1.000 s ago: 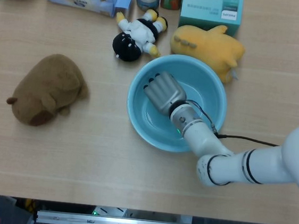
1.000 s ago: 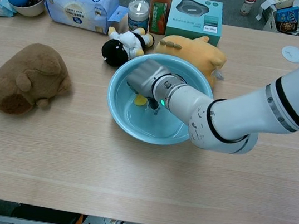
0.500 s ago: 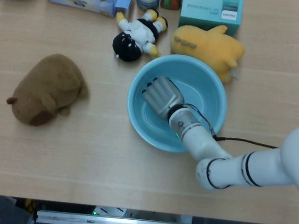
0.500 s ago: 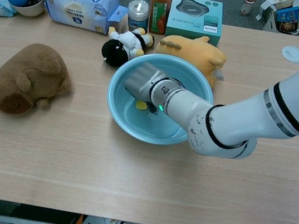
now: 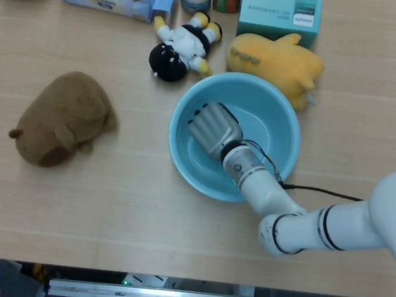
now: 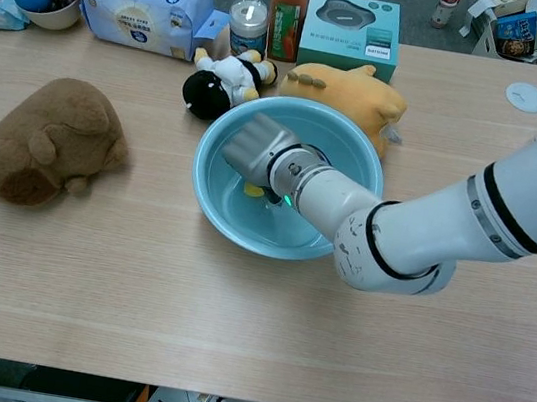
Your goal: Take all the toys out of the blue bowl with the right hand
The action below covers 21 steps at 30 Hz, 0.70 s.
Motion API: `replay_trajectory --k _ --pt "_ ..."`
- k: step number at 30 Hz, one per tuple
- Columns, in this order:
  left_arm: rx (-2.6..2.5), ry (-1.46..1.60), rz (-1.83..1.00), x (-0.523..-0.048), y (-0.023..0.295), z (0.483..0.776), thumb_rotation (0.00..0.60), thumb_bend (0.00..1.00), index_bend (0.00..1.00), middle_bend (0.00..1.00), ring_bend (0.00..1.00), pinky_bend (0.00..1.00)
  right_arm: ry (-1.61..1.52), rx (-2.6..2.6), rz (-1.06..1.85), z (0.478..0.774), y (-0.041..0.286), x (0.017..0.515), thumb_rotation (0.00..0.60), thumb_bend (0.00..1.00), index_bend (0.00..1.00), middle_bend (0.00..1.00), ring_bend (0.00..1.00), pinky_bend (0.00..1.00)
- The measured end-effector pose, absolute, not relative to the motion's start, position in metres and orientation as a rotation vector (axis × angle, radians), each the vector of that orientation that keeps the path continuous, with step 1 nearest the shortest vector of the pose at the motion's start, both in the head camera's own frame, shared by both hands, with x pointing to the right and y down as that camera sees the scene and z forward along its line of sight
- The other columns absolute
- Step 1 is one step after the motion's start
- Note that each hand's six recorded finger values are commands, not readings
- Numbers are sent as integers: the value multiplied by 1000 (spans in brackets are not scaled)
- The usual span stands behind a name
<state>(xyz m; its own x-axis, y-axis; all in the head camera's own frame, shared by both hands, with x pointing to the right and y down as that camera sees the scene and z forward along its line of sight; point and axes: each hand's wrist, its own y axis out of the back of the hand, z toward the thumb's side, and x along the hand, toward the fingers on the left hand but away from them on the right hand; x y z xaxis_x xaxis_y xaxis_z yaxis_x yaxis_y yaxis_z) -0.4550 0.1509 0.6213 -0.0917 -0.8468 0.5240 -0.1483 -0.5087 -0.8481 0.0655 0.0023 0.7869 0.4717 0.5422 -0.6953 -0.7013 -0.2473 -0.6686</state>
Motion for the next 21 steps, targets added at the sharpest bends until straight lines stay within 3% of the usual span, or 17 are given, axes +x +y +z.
replay_trajectory --k 21 --pt "-1651 1080 -1665 -456 151 623 600 422 97 84 54 127 136 -1361 1156 795 5 62 600 246 437 392 392 643"
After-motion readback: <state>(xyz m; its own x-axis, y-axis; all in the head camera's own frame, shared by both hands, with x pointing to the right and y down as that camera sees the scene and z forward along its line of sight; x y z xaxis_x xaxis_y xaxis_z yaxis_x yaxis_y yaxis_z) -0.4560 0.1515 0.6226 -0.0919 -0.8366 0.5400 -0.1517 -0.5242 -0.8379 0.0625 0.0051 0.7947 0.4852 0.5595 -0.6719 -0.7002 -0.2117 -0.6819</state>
